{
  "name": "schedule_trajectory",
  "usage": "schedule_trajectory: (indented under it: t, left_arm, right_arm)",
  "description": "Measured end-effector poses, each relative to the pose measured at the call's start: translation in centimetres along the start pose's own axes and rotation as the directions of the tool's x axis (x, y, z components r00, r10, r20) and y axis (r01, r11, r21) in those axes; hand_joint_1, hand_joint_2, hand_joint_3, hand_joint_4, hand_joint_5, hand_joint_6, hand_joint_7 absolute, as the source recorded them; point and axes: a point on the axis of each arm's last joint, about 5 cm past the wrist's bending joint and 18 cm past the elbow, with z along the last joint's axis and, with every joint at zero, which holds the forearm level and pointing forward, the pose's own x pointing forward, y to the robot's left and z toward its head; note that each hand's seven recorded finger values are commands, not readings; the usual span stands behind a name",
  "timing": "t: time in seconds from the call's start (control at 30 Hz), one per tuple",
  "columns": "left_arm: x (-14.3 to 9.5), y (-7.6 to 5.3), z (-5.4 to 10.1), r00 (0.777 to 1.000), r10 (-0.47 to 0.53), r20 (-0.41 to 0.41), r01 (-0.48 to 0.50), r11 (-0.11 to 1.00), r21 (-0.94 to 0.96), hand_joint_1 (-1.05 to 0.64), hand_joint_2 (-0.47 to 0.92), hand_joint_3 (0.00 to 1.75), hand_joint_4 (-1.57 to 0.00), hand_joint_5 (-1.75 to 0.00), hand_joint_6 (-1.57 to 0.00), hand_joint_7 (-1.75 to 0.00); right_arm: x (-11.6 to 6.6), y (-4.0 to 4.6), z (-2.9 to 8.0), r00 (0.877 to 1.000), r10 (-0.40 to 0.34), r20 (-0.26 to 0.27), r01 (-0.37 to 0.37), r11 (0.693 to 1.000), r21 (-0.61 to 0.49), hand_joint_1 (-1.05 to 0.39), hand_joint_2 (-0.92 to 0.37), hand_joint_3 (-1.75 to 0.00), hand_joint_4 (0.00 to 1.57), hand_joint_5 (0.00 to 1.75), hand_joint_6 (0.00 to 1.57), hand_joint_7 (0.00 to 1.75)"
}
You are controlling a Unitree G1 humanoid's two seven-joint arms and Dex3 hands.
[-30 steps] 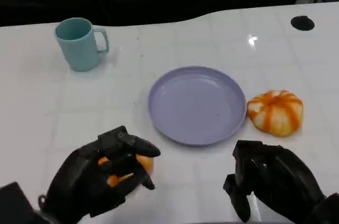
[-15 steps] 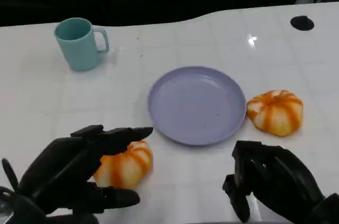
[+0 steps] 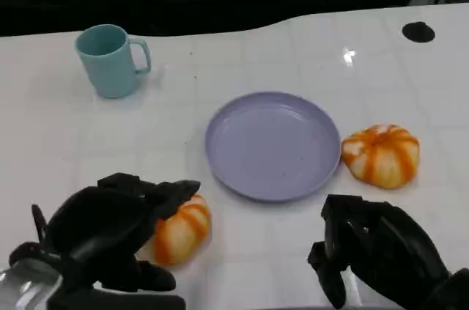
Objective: Grasp the bread from the table and place it into the plate.
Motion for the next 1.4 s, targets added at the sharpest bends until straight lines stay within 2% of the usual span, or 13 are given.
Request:
schedule_trajectory:
  t: [0.1, 0.23, 0.57, 0.6, 0.63, 0.7, 0.77, 0.8, 0.83, 0.9, 1.03, 1.2, 1.4]
  left_arm:
    - [0.8, -0.5, -0.1, 1.0, -0.015, -0.011, 0.015, 1.0, 0.011, -0.7, 0.91, 0.01, -0.29, -0.26, -0.28, 0.0]
    - [2.4, -1.7, -0.8, 0.994, -0.08, -0.075, 0.08, 0.997, 0.009, -0.66, 0.91, 0.0, -0.29, -0.21, -0.28, 0.0]
    - [5.2, -4.3, -2.2, 0.981, -0.148, -0.124, 0.15, 0.989, 0.015, -0.54, 0.91, 0.01, -0.42, -0.2, -0.36, -0.03]
    - [5.3, -4.4, -2.3, 0.982, -0.147, -0.12, 0.149, 0.989, 0.012, -0.46, 0.91, 0.01, -0.52, -0.25, -0.46, -0.07]
    - [5.4, -4.5, -2.4, 0.982, -0.146, -0.116, 0.148, 0.989, 0.005, -0.4, 0.92, 0.01, -0.55, -0.42, -0.56, -0.08]
    - [5.5, -4.7, -2.6, 0.985, -0.137, -0.106, 0.135, 0.991, -0.023, -0.3, 0.92, 0.23, -0.69, -0.85, -0.9, -0.16]
    - [5.5, -4.9, -2.8, 0.99, -0.106, -0.095, 0.102, 0.994, -0.041, -0.27, 0.92, 0.39, -0.82, -0.98, -1.08, -0.22]
    - [5.4, -4.9, -2.9, 0.992, -0.089, -0.089, 0.085, 0.995, -0.046, -0.26, 0.9, 0.49, -0.84, -1.2, -1.11, -0.37]
    - [5.5, -5.0, -3.1, 0.995, -0.067, -0.079, 0.063, 0.997, -0.049, -0.26, 0.87, 0.57, -0.81, -1.52, -0.9, -1.04]
    - [5.4, -5.3, -3.3, 0.998, -0.01, -0.056, 0.007, 0.999, -0.046, -0.25, 0.87, 0.64, -0.83, -1.72, -0.67, -1.67]
    - [5.3, -5.9, -3.5, 0.997, 0.075, -0.03, -0.076, 0.996, -0.045, -0.26, 0.88, 0.64, -0.78, -1.75, -0.59, -1.74]
    - [5.2, -6.0, -3.6, 0.991, 0.13, -0.035, -0.131, 0.991, -0.029, -0.24, 0.84, 0.61, -0.76, -1.75, -0.59, -1.75]
    - [5.0, -5.0, -3.1, 0.976, 0.214, -0.038, -0.214, 0.977, 0.003, -0.23, 0.78, 0.59, -0.76, -1.75, -0.58, -1.75]
  right_arm:
    - [0.0, -0.01, 0.0, 1.0, -0.001, 0.0, 0.001, 1.0, -0.001, -0.93, -0.92, -0.37, 1.21, 1.65, 1.05, 1.5]
    - [-0.1, 0.01, 0.0, 1.0, 0.0, -0.001, 0.0, 1.0, -0.001, -0.92, -0.92, -0.36, 1.21, 1.65, 1.05, 1.5]
    - [-0.1, 0.02, 0.1, 1.0, 0.0, -0.007, 0.0, 1.0, 0.0, -0.93, -0.92, -0.36, 1.21, 1.64, 1.05, 1.5]
    - [-0.1, 0.03, 0.1, 1.0, 0.0, -0.008, 0.0, 1.0, 0.0, -0.93, -0.92, -0.35, 1.21, 1.64, 1.05, 1.5]
    - [-0.1, 0.03, 0.1, 1.0, 0.0, -0.008, 0.0, 1.0, 0.001, -0.93, -0.92, -0.35, 1.21, 1.64, 1.05, 1.5]
    - [-0.1, 0.04, 0.1, 1.0, 0.001, -0.007, -0.001, 1.0, 0.0, -0.93, -0.92, -0.35, 1.22, 1.64, 1.05, 1.49]
    - [-0.1, 0.05, 0.1, 1.0, 0.001, -0.007, -0.001, 1.0, -0.001, -0.93, -0.92, -0.35, 1.22, 1.64, 1.05, 1.49]
    - [-0.1, 0.05, 0.1, 1.0, 0.001, -0.007, -0.001, 1.0, -0.001, -0.93, -0.92, -0.35, 1.22, 1.63, 1.05, 1.49]
    - [-0.1, 0.05, 0.1, 1.0, 0.001, -0.007, -0.001, 1.0, -0.001, -0.93, -0.92, -0.36, 1.22, 1.63, 1.05, 1.49]
    - [-0.1, 0.05, 0.1, 1.0, 0.001, -0.007, -0.001, 1.0, -0.001, -0.93, -0.92, -0.36, 1.22, 1.63, 1.05, 1.49]
    - [-0.1, 0.02, 0.1, 1.0, 0.001, -0.007, -0.001, 1.0, -0.003, -0.93, -0.92, -0.38, 1.21, 1.63, 1.05, 1.5]
    - [-0.1, -0.07, 0.2, 1.0, 0.003, -0.007, -0.003, 1.0, -0.003, -0.93, -0.92, -0.36, 1.23, 1.63, 1.05, 1.5]
    - [-0.1, -0.09, 0.1, 1.0, 0.006, -0.009, -0.006, 1.0, -0.002, -0.93, -0.92, -0.34, 1.23, 1.63, 1.06, 1.49]
